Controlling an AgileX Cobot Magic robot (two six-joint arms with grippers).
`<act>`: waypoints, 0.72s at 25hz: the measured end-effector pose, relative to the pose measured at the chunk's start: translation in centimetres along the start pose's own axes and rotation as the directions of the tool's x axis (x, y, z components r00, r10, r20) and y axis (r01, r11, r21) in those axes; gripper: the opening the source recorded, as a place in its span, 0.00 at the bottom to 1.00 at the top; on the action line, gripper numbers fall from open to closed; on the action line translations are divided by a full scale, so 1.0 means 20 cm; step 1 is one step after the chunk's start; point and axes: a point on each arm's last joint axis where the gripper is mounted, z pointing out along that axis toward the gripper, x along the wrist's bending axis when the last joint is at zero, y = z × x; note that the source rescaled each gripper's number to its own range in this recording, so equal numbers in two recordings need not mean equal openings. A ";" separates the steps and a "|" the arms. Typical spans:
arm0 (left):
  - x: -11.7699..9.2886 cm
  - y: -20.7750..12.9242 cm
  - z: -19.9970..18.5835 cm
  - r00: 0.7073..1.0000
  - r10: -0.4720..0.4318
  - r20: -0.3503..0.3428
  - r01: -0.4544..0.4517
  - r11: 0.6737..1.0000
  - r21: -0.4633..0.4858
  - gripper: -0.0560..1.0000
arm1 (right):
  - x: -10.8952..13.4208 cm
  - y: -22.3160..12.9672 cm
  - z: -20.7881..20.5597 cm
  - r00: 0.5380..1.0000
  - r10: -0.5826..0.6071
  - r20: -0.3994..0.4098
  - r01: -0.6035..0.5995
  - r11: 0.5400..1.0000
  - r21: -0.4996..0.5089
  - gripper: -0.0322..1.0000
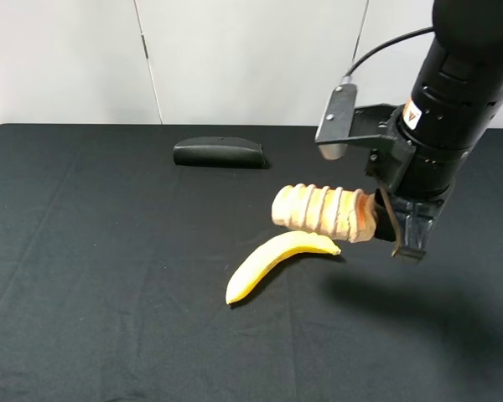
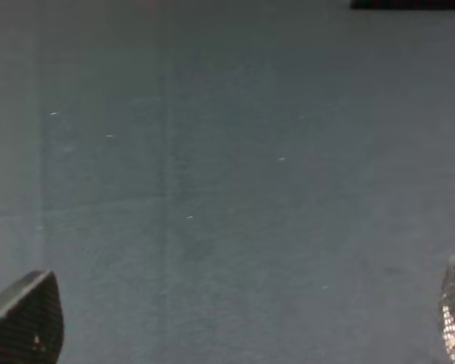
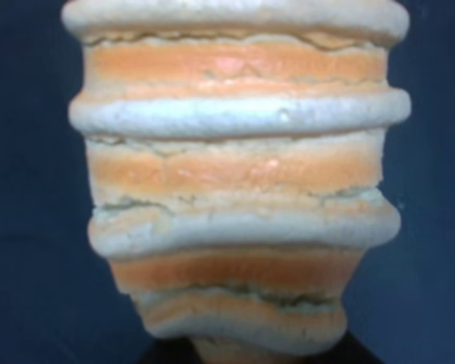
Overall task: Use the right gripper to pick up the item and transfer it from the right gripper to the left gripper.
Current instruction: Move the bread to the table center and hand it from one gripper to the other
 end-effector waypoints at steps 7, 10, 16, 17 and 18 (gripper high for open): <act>-0.06 0.02 0.01 0.989 -0.062 0.138 0.059 0.998 0.024 0.99 | 0.11 0.06 -0.01 0.995 -0.096 -0.007 0.096 0.995 -0.009 0.05; -0.08 0.08 0.04 0.978 -0.106 0.182 0.090 0.992 0.092 0.99 | 0.12 0.06 -0.01 0.995 -0.101 -0.008 0.101 0.995 -0.012 0.05; -0.14 0.22 0.17 0.929 -0.197 0.314 0.138 0.970 0.201 0.99 | 0.12 0.05 -0.07 0.995 -0.095 0.009 0.095 0.994 -0.044 0.05; -0.16 0.24 0.20 0.914 -0.216 0.345 0.145 0.965 0.220 0.99 | 0.11 0.05 -0.09 0.996 -0.091 0.012 0.091 0.995 -0.051 0.05; -0.17 0.27 0.22 0.897 -0.228 0.378 0.146 0.961 0.233 0.99 | 0.11 0.05 -0.12 0.996 -0.084 0.016 0.085 0.995 -0.057 0.05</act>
